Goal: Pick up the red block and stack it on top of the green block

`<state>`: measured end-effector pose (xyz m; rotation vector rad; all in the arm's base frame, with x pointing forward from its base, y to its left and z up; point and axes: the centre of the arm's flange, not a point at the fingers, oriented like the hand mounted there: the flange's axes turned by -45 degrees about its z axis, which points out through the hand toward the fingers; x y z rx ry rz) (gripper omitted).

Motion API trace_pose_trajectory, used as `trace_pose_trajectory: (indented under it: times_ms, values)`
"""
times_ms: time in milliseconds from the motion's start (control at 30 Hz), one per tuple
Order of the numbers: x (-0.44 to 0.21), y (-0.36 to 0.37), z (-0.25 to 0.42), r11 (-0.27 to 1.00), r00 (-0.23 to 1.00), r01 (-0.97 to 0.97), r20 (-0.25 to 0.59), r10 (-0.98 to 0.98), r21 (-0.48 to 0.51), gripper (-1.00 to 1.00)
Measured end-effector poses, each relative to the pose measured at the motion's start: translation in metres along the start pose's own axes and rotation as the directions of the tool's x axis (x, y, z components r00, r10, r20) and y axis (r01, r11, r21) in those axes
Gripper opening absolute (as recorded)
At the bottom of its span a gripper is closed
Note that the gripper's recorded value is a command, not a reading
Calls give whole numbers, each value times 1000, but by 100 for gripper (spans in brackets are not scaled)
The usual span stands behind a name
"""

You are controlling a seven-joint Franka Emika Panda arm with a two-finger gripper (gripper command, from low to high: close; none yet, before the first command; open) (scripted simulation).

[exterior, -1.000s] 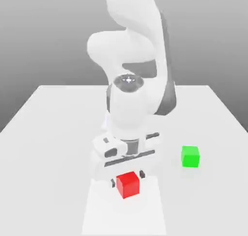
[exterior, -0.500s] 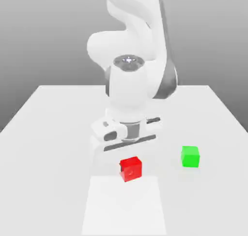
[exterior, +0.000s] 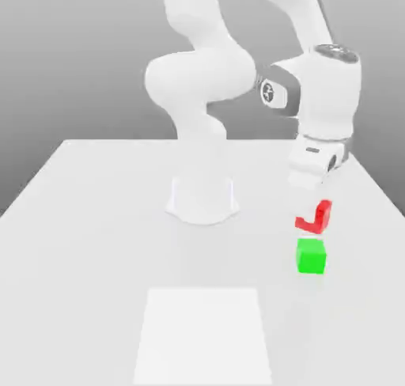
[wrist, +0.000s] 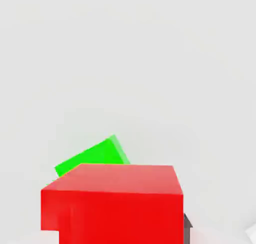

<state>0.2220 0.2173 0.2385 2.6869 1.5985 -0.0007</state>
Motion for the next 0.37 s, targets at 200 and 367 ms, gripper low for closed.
trace_pose_trajectory:
  times_ms: [200,367]
  values:
    - [0,1,33,1000,1000,8,18,-8,-25,-100]
    - [0,-5,57,1000,1000,12,-1,-12,3,-100]
